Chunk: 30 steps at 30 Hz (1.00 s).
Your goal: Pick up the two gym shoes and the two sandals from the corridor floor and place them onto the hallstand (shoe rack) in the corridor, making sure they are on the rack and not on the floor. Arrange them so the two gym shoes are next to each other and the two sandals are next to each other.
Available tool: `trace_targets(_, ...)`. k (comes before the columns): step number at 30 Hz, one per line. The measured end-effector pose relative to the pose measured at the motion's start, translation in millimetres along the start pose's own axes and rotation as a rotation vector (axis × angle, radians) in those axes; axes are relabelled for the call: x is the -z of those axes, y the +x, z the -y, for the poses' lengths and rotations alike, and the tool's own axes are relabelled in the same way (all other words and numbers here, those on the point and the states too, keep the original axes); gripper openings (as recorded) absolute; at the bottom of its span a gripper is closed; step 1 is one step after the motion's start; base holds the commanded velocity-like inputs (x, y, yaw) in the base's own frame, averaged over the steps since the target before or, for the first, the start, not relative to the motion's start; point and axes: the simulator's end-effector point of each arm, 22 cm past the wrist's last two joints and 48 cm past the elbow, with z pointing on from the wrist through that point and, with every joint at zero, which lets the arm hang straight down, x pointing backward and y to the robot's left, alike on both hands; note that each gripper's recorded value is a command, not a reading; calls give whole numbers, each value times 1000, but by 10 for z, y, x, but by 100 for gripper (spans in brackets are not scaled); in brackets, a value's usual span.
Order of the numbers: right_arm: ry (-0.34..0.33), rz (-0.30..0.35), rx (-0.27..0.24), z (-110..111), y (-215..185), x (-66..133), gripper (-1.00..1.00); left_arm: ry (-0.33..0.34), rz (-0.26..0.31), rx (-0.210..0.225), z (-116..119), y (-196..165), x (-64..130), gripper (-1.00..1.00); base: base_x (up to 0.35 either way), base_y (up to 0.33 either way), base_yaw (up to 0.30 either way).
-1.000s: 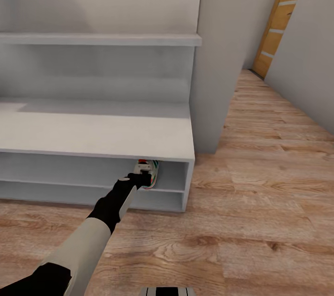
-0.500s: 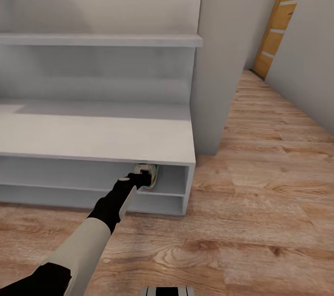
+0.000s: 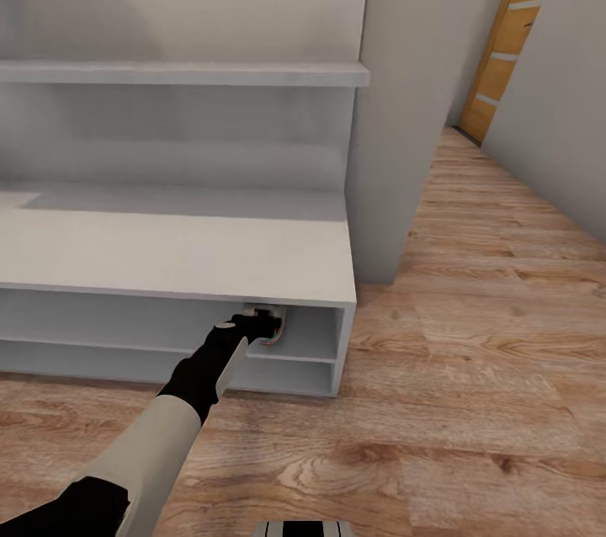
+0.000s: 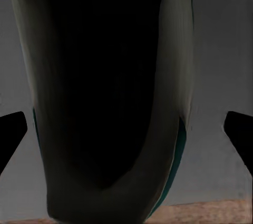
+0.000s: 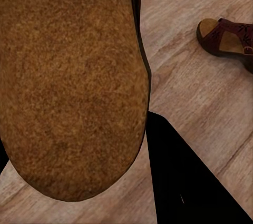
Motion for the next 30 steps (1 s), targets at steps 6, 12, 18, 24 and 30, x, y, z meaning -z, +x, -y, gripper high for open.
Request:
trace_targets(6,-1,0,0,-2,0,0,-100,-2,2,1,-13,-8,1,100,0,0,0)
trace_targets(12,-1,0,1,-4,2,-3,-100,-2,1,1,-15,-3,-3,100,-201,38,0)
trace_targets(18,-1,0,1,-5,3,-4,-100,-2,0,2,-15,3,-4,100,-320,108,0)
trace_targets(24,-1,1,0,-2,-3,-2,-100,-11,1,0,-84,7,-4,100,-328,147,0)
trace_targets(30,-5,23,-2,-23,-82,38,-100,-30,7,13,-222,19,0,100,-305,192,0)
